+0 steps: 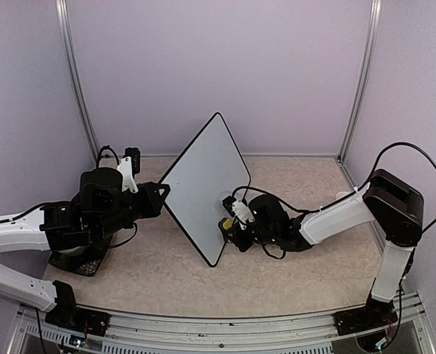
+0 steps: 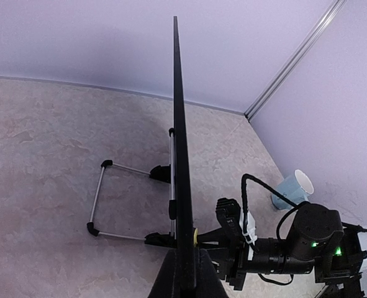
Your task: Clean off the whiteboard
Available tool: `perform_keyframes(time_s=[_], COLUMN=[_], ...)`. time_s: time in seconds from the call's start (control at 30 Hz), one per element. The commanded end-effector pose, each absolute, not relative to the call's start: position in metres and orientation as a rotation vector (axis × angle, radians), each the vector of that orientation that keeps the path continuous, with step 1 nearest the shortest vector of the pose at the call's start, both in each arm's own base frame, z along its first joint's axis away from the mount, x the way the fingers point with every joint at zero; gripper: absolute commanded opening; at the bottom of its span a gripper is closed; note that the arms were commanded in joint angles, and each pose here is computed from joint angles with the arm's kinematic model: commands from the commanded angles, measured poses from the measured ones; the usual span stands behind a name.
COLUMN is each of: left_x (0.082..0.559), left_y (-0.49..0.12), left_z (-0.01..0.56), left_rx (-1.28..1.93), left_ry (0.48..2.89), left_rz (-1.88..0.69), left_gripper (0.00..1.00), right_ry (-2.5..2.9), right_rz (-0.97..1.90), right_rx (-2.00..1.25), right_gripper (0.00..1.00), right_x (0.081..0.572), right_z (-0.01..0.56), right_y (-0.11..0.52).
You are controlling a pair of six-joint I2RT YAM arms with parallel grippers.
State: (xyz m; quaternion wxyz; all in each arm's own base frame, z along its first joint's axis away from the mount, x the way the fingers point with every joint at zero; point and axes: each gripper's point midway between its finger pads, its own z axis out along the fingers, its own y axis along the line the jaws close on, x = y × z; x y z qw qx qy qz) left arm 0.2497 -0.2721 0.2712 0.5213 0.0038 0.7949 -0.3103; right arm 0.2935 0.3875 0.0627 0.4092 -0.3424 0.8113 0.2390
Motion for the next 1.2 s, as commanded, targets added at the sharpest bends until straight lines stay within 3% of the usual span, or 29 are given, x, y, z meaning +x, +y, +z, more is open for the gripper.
perform_keyframes(time_s=[0.0,0.37,0.8,1.17], left_x=[0.243,0.242,0.243,0.244], left_y=[-0.284,-0.283,-0.284,-0.285], left_z=[0.275,0.280,0.282,0.283], left_rx=[0.016,0.012,0.021,0.022], left_ry=[1.904,1.898,1.895,1.895], left_rz=[-0.834,-0.837,-0.831,-0.831], left_gripper=[0.00,0.00,0.00,0.00], right_ry=[1.995,1.780,1.996,1.849], right_rz=[0.637,0.712,0.657,0.714], right_rx=[-0.846,-0.890,-0.908,-0.980], right_gripper=[0.00,0.00,0.00,0.00], right_x=[0.297,0.291,0.281,0.269], right_z=[0.081,0.175,0.070,0.138], right_y=[0.400,0.438,0.420,0.450])
